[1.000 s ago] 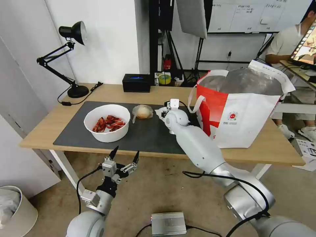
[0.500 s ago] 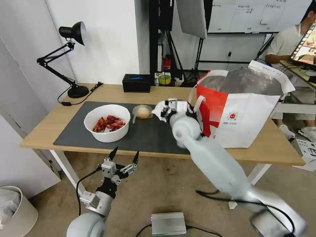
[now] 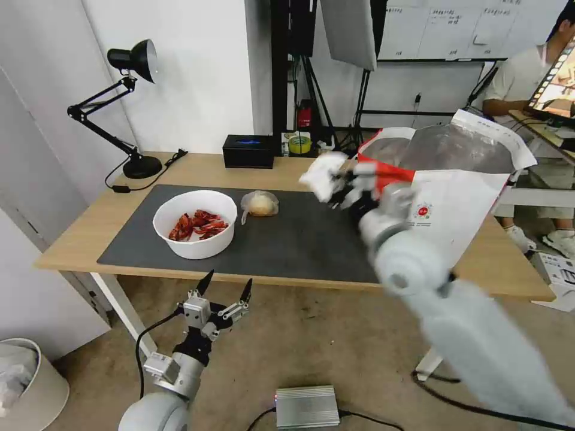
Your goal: Pick up the trash from the table and place it into the takeout bag.
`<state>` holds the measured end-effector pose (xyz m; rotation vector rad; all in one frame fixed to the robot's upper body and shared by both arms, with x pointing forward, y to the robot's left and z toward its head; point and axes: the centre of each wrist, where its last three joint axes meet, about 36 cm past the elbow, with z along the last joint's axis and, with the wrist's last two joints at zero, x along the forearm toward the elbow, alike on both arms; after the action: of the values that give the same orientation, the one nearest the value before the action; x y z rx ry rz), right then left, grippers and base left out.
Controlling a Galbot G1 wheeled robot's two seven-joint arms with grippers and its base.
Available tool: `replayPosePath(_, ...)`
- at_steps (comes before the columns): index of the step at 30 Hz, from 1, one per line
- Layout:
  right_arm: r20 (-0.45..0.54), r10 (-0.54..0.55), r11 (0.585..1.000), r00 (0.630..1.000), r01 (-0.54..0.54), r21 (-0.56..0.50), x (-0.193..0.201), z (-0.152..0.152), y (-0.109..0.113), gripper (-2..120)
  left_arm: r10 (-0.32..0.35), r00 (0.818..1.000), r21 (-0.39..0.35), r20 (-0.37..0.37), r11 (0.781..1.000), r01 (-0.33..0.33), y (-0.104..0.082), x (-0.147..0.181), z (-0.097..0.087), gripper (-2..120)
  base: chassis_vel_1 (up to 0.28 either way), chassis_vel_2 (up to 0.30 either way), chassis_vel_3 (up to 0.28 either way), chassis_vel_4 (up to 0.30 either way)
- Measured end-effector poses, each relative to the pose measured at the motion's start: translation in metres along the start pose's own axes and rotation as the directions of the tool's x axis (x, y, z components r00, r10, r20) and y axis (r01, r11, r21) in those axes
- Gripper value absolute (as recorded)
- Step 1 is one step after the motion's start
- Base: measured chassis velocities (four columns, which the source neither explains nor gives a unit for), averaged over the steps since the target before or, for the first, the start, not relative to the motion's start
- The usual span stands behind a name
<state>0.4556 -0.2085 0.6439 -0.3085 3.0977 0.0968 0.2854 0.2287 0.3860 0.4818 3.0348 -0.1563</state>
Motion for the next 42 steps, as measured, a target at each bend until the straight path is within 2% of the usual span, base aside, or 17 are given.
replayPosePath(1, 0.0, 0.0, 1.0, 1.0, 0.0, 0.0, 0.0, 0.0, 0.0, 0, 0.0, 1.0, 0.0, 0.0, 1.0, 0.0, 0.0, 0.0, 0.0, 100, 0.0, 0.0, 0.0, 0.0)
replayPosePath(4, 0.023, 0.093, 0.996, 0.995, -0.093, 0.004, -0.016, -0.03, -0.04, 0, 0.007, 1.0, 0.001, 0.002, 1.0, -0.007, -0.001, -0.001, 0.0, 100, 0.0, 0.0, 0.0, 0.0)
replayPosePath(5, 0.023, 0.093, 0.996, 0.995, -0.093, 0.004, -0.016, -0.03, -0.04, 0, 0.007, 1.0, 0.001, 0.002, 1.0, -0.007, -0.001, -0.001, 0.0, 100, 0.0, 0.0, 0.0, 0.0)
replayPosePath(8, -0.012, 0.188, 0.982, 0.982, -0.188, -0.021, -0.029, -0.046, -0.072, 0, 0.017, 1.0, 0.013, 0.003, 1.0, -0.017, -0.004, -0.002, 0.0, 100, 0.0, 0.0, 0.0, 0.0)
replayPosePath(9, -0.012, 0.188, 0.982, 0.982, -0.188, -0.021, -0.029, -0.046, -0.072, 0, 0.017, 1.0, 0.013, 0.003, 1.0, -0.017, -0.004, -0.002, 0.0, 100, 0.0, 0.0, 0.0, 0.0)
replayPosePath(12, -0.089, 0.275, 0.961, 0.957, -0.277, -0.007, -0.04, -0.047, -0.097, 0, 0.021, 1.0, 0.014, 0.005, 1.0, -0.021, -0.005, -0.003, -0.001, 100, 0.0, 0.0, 0.0, 0.0)
replayPosePath(14, -0.112, 0.294, 0.955, 0.949, -0.297, -0.004, -0.042, -0.047, -0.102, 0, 0.022, 1.0, 0.014, 0.006, 1.0, -0.022, -0.005, -0.003, -0.001, 100, 0.0, 0.0, 0.0, 0.0)
replayPosePath(16, -0.183, 0.323, 0.944, 0.929, -0.33, -0.011, -0.046, -0.045, -0.11, 0, 0.025, 1.0, 0.013, 0.009, 1.0, -0.025, -0.006, -0.003, -0.003, 100, 0.0, 0.0, 0.0, 0.0)
replayPosePath(23, -0.282, 0.334, 0.932, 0.899, -0.36, -0.044, -0.046, -0.044, -0.109, 2, 0.031, 0.999, 0.009, 0.017, 0.999, -0.032, -0.006, -0.003, -0.007, 100, 0.0, 0.0, 0.0, 0.0)
replayPosePath(28, -0.301, 0.327, 0.93, 0.896, -0.362, -0.067, -0.039, -0.05, -0.108, 22, 0.042, 0.999, 0.008, 0.018, 0.999, -0.042, -0.008, -0.003, -0.009, 100, 0.0, 0.0, 0.0, 0.0)
replayPosePath(29, -0.301, 0.327, 0.93, 0.896, -0.362, -0.067, -0.039, -0.05, -0.108, 22, 0.042, 0.999, 0.008, 0.018, 0.999, -0.042, -0.008, -0.003, -0.009, 100, 0.0, 0.0, 0.0, 0.0)
replayPosePath(32, -0.3, 0.328, 0.93, 0.896, -0.363, -0.065, -0.032, -0.052, -0.11, 36, 0.039, 0.999, 0.007, 0.023, 0.999, -0.039, -0.01, -0.003, -0.011, 100, 0.0, 0.0, 0.0, 0.0)
replayPosePath(33, -0.3, 0.328, 0.93, 0.896, -0.363, -0.065, -0.032, -0.052, -0.11, 36, 0.039, 0.999, 0.007, 0.023, 0.999, -0.039, -0.01, -0.003, -0.011, 100, 0.0, 0.0, 0.0, 0.0)
replayPosePath(36, -0.296, 0.33, 0.93, 0.896, -0.363, -0.06, -0.027, -0.052, -0.112, 52, 0.041, 0.999, 0.007, 0.024, 0.999, -0.041, -0.012, -0.004, -0.012, 100, 0.0, 0.0, 0.0, 0.0)
replayPosePath(37, -0.296, 0.33, 0.93, 0.896, -0.363, -0.06, -0.027, -0.052, -0.112, 52, 0.041, 0.999, 0.007, 0.024, 0.999, -0.041, -0.012, -0.004, -0.012, 100, 0.0, 0.0, 0.0, 0.0)
replayPosePath(40, -0.297, 0.33, 0.931, 0.896, -0.361, -0.056, -0.024, -0.052, -0.114, 64, 0.043, 0.999, 0.009, 0.023, 0.999, -0.043, -0.013, -0.004, -0.012, 100, 0.0, 0.0, 0.0, 0.0)
replayPosePath(42, -0.298, 0.33, 0.931, 0.896, -0.361, -0.056, -0.024, -0.052, -0.114, 65, 0.043, 0.999, 0.009, 0.023, 0.999, -0.043, -0.013, -0.004, -0.012, 100, 0.0, 0.0, 0.0, 0.0)
